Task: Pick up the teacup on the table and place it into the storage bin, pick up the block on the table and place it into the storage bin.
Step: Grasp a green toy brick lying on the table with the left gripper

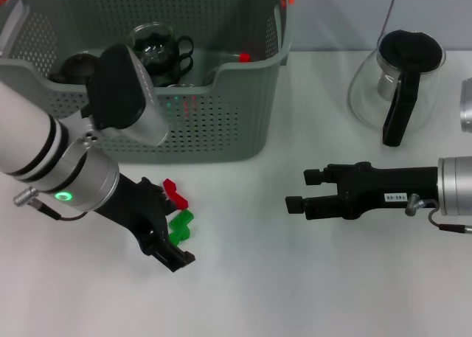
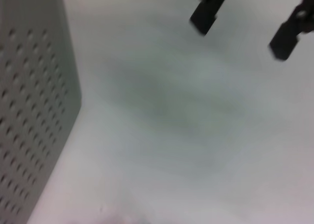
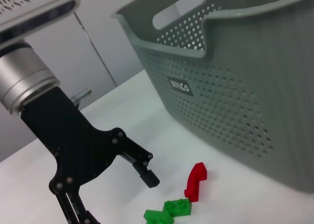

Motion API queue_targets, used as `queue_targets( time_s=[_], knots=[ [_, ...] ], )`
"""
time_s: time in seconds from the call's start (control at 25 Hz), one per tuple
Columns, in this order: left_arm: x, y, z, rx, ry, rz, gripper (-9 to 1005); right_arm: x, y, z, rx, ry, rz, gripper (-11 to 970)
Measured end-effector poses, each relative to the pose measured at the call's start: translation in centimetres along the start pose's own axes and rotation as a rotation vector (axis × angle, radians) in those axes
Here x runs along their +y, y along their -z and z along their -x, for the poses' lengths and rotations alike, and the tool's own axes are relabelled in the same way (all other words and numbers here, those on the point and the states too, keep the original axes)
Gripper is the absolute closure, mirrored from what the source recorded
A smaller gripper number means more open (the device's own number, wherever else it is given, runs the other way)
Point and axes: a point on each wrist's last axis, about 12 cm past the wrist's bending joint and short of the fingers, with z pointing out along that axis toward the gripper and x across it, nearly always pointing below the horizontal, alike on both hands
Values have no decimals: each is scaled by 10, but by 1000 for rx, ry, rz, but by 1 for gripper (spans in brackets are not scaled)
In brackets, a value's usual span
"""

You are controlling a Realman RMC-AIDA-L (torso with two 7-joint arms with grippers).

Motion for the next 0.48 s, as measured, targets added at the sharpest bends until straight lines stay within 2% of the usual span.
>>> queue_targets(
  time_s=[0.24,0.48],
  knots=[
    [2,-1,7,110,53,44,42,-1,2,1,-5,-4,-7,75],
    [-6,-12,22,206,68,61,43,-3,4,2,-11,-4,-12,75]
  ],
)
